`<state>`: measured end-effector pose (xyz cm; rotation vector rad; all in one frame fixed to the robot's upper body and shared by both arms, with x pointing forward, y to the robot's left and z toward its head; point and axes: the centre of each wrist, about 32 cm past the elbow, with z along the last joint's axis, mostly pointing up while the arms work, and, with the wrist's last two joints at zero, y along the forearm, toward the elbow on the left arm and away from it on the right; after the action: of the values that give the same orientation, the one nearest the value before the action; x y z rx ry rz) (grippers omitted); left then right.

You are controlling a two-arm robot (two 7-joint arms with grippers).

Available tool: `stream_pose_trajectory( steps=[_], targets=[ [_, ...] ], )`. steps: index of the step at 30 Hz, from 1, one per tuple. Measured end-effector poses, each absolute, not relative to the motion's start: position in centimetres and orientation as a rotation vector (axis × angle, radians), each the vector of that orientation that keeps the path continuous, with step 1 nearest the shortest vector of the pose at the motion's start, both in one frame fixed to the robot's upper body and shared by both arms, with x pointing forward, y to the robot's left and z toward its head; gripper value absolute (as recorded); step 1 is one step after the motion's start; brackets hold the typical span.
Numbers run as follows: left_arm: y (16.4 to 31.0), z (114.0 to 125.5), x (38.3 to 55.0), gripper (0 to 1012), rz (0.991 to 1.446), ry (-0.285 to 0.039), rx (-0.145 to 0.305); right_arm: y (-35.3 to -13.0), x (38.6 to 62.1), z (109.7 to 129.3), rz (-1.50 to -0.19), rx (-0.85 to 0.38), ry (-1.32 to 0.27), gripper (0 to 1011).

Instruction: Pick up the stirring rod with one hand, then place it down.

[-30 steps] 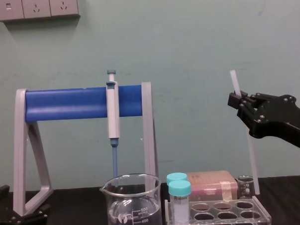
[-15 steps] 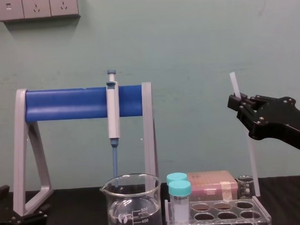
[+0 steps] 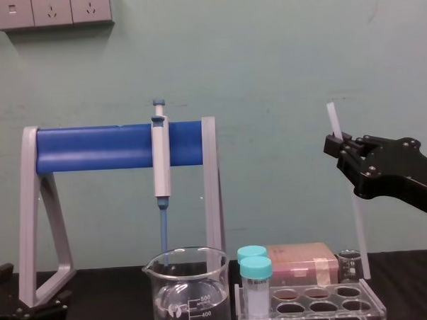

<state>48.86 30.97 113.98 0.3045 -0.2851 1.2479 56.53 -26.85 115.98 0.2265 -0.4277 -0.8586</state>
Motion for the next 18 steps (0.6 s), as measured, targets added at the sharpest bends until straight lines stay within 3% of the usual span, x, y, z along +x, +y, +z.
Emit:
stream_pose_trajectory(
  steps=[18],
  targets=[
    [30.97,113.98,48.86,1000,1.248,-0.285,0.305,-26.84,56.56,116.01,-0.857,0.227,-0.429,71]
  ],
)
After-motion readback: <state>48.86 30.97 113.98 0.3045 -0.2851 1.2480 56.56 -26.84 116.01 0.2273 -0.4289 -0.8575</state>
